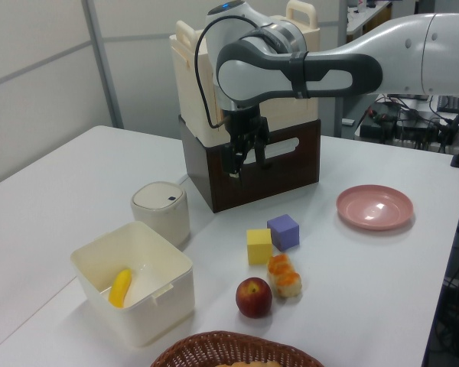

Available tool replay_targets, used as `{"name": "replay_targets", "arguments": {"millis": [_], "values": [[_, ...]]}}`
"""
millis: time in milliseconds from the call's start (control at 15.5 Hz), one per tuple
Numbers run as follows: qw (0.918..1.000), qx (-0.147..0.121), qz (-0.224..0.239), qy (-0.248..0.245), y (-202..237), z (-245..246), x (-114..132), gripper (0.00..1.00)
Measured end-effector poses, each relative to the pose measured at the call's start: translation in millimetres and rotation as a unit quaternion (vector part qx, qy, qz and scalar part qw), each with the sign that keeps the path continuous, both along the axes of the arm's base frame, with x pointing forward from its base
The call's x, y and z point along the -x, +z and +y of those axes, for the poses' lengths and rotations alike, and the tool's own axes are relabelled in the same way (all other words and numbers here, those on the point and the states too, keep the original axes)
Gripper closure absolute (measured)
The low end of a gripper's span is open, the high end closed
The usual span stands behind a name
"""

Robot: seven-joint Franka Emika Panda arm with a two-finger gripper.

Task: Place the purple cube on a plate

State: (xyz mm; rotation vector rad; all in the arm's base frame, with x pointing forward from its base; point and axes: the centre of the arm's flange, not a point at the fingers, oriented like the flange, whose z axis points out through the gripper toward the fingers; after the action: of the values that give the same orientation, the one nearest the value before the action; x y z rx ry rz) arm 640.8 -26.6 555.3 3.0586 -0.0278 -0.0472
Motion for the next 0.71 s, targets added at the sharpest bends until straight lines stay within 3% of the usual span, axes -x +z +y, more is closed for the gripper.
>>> {"name": "replay_targets", "arguments": {"millis": [711], "values": [[1.0, 0.0, -0.005, 0.0, 6.9, -0.3, 2.4, 0.0]]}}
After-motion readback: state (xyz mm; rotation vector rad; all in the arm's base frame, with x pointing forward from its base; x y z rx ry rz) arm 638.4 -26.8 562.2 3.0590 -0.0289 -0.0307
